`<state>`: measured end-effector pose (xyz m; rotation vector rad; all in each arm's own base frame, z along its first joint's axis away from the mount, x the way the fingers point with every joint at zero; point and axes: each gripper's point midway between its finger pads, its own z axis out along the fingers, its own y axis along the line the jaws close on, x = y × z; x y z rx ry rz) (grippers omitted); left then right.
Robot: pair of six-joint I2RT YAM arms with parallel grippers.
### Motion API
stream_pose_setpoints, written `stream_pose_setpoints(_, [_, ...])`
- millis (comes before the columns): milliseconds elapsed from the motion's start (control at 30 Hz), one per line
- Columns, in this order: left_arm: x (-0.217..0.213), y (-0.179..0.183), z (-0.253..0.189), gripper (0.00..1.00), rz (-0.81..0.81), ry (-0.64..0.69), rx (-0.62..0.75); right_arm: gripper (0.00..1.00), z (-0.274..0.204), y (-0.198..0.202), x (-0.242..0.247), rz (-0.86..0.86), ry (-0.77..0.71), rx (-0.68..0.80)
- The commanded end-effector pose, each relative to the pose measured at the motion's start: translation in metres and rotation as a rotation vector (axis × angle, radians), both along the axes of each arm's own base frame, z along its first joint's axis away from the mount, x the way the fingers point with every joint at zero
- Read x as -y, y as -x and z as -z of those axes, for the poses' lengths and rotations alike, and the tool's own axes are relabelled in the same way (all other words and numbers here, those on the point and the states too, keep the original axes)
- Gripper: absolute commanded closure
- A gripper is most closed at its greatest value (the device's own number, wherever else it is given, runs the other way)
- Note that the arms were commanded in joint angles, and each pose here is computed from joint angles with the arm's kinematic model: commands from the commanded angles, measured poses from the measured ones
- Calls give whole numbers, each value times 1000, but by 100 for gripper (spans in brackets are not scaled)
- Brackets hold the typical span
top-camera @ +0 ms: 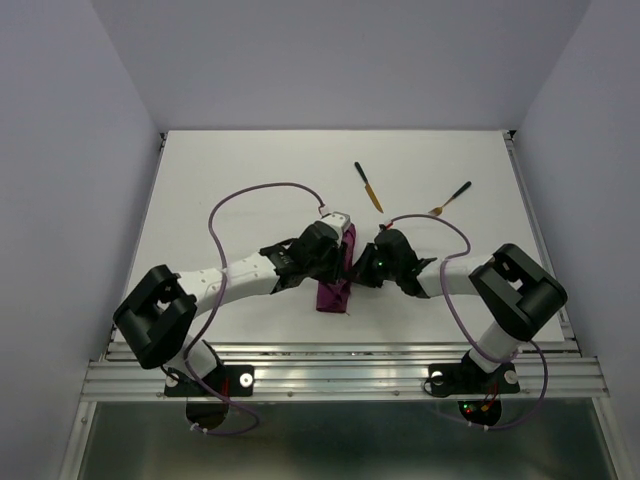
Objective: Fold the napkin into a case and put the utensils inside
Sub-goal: Smooth out the smaller rectangle-folded napkin at the center of the board.
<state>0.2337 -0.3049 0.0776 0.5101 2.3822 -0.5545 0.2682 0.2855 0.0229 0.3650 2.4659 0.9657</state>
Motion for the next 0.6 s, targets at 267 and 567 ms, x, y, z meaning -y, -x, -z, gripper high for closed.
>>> stream_pose_setpoints(267, [-4,9,-11,100,12,164,-70,99,4,-4,-5,-12,14,0])
stream_pose_setpoints(567, [-13,12,0,100,-95,189,-117,51,0,9,2,-41,24,-8])
